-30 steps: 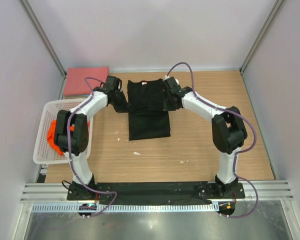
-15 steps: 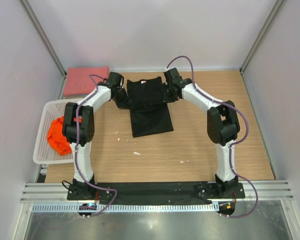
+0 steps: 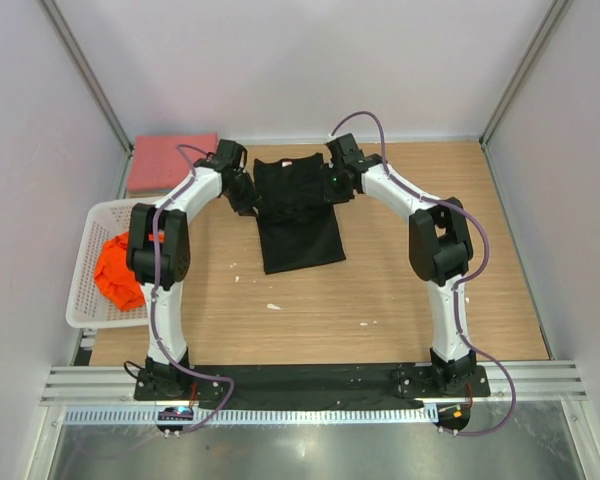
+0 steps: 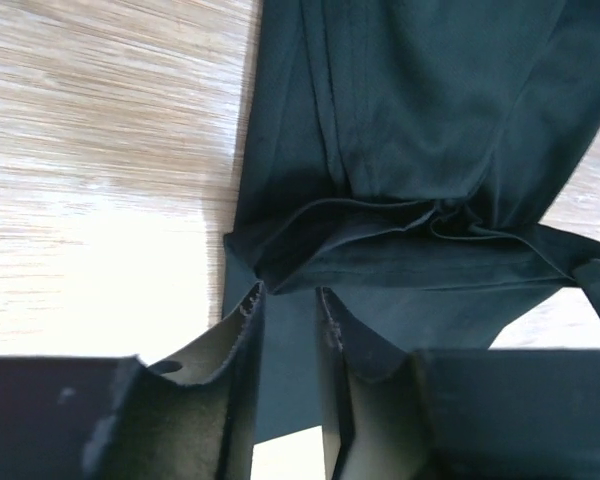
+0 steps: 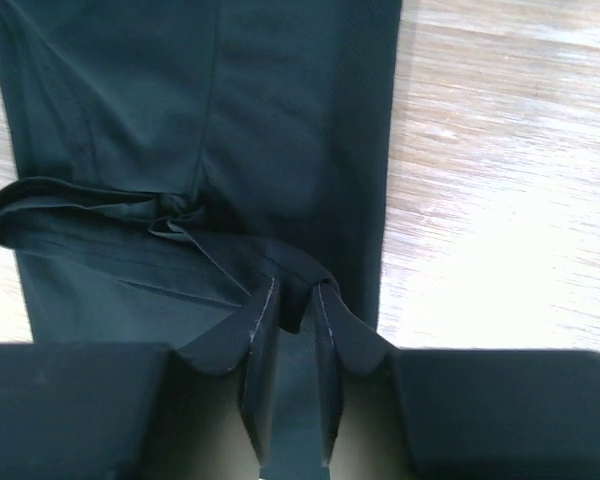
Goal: Fold and stack the t-shirts
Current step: Fold the tshirt
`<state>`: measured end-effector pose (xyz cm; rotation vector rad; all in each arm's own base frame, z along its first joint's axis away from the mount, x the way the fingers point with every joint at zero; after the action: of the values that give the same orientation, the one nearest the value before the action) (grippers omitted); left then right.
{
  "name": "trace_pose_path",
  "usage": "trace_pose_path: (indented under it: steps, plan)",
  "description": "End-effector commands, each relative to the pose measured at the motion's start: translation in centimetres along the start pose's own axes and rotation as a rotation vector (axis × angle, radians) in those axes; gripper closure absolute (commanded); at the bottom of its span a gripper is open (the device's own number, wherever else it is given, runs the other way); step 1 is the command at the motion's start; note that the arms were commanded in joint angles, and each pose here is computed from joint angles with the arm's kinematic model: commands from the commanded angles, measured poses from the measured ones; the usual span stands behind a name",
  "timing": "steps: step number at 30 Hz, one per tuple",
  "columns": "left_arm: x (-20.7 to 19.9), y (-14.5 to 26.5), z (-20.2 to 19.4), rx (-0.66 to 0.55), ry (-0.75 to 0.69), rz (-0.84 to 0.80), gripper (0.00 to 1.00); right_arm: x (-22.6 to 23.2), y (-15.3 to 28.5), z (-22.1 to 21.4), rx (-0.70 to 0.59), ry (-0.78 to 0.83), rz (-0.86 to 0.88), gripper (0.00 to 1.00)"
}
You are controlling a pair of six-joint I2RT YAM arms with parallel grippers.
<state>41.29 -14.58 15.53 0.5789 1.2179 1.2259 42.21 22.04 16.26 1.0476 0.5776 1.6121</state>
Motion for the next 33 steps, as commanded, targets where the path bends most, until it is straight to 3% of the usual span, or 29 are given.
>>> trace_pose_path:
  steps: [1,8,18,23,33]
  plan:
    - [0.2,1.2,0.9,-0.021,-0.040,0.035,0.72,0.6,1.2,1.3,-0.030,-0.022,0.031,0.74]
    - [-0.3,3.0,0.1,-0.072,-0.081,0.026,0.72,0.4,2.8,1.0,-0.056,-0.083,-0.010,0.66]
    - [-1.0,2.5,-2.6,-0.053,-0.099,-0.057,0.83,0.3,3.4,0.7,-0.065,-0.089,-0.018,0.85]
    - [-0.9,0.5,-3.0,-0.005,-0.085,-0.062,0.85,0.3,2.6,-0.6,-0.048,-0.112,0.005,0.87]
    - [-1.6,-1.6,-0.8,-0.019,-0.090,-0.049,0.86,0.1,0.7,-1.0,-0.056,-0.127,0.017,0.88]
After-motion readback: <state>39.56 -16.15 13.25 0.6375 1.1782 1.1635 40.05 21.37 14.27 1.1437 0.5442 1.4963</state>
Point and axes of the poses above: each gripper's point midway between its finger pads, its own y axis back along the fingers, its own x axis along the line the jaws close on, z = x × y, the point moved 10 cm from there along y, back along the fingers, and after that the axes turned 10 degrees about -y, right-handed, at the moved point
